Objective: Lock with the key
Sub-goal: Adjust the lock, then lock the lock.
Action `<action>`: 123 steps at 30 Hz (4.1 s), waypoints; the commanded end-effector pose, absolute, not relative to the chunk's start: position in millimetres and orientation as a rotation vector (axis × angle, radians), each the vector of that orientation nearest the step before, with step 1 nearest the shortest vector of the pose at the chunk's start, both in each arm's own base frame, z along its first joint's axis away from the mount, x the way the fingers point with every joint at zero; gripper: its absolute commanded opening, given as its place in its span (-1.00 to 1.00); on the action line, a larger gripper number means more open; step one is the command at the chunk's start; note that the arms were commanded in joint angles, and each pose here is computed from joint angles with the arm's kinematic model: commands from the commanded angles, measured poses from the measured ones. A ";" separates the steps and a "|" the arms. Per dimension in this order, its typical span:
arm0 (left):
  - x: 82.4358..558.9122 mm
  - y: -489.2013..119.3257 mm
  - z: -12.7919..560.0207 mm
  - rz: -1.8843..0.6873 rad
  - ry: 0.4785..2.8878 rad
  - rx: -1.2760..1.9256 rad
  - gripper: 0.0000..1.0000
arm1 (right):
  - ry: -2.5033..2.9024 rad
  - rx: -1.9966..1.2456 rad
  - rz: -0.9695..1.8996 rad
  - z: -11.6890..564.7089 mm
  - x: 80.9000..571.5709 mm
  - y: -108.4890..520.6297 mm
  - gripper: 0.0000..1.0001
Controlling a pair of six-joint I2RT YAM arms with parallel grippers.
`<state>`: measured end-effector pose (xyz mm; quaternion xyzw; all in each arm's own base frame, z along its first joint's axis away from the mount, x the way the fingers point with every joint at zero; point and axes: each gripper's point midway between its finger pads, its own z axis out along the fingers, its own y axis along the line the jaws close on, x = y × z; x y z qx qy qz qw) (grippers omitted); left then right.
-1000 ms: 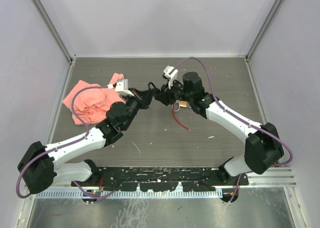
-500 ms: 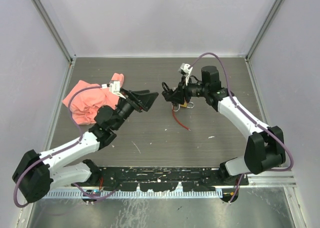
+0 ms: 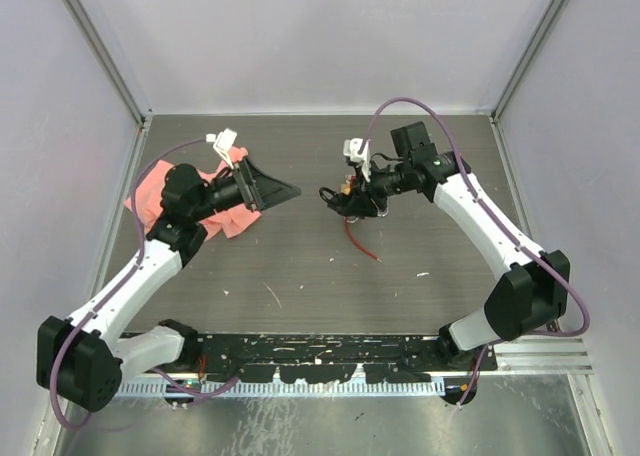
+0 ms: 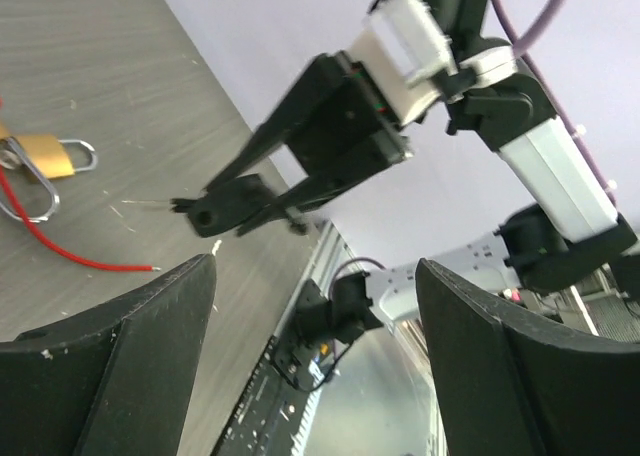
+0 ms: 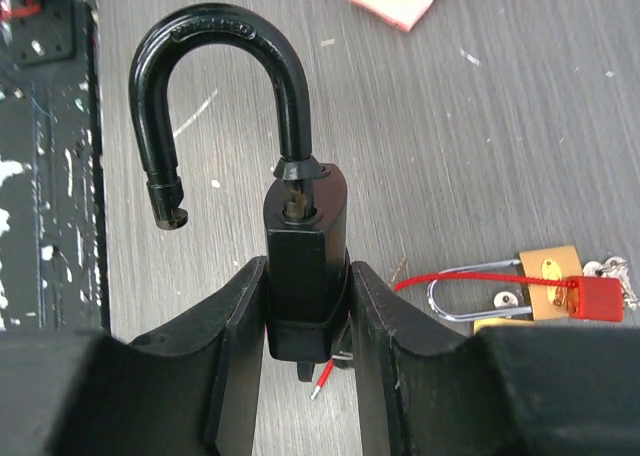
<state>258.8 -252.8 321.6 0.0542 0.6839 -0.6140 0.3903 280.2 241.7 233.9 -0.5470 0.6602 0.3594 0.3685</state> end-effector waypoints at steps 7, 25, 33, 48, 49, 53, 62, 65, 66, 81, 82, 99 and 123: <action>246.6 -287.0 311.4 -1.546 1.995 0.230 0.35 | 1.635 -1.508 0.753 234.2 282.7 249.1 -0.97; 248.6 -319.7 277.9 -1.571 2.141 0.246 0.04 | 1.584 -1.513 0.770 242.7 273.8 254.1 -0.97; 253.2 -316.8 265.3 -1.474 2.107 0.355 -0.35 | 1.486 -1.618 0.857 242.2 248.5 254.8 -0.97; 211.5 -289.3 279.7 -1.174 1.451 0.917 -1.00 | 1.381 -1.698 1.278 246.9 204.6 267.9 -0.97; 210.5 -287.8 280.7 -1.159 1.437 0.921 -1.00 | 1.381 -1.699 1.284 246.0 204.1 268.4 -0.97; 212.4 -281.1 278.5 -1.069 1.428 0.932 -1.00 | 1.368 -1.723 1.305 244.3 198.5 271.3 -0.97; 211.2 -287.1 281.1 -1.113 1.414 0.928 -1.00 | 1.375 -1.733 1.327 238.8 197.4 277.7 -0.97; 204.1 -293.5 282.4 -1.207 1.420 0.926 -1.00 | 1.402 -1.700 1.295 238.8 205.1 279.8 -0.97; 201.8 -295.6 282.4 -1.238 1.422 0.924 -1.00 | 1.407 -1.689 1.284 239.3 207.4 279.5 -0.97; 220.9 -277.9 276.1 -1.033 1.459 0.870 -1.00 | 1.303 -1.739 1.331 251.0 189.9 270.2 -0.97; 219.4 -277.6 276.4 -1.029 1.456 0.883 -1.00 | 1.303 -1.740 1.329 250.8 189.9 270.0 -0.97; 206.6 -277.8 284.0 -1.027 1.449 1.017 -1.00 | 1.306 -1.741 1.305 242.4 191.9 274.3 -0.97; 188.4 -318.6 133.4 -1.212 1.636 1.058 -1.00 | 1.230 -1.766 1.130 162.9 204.3 282.0 -0.97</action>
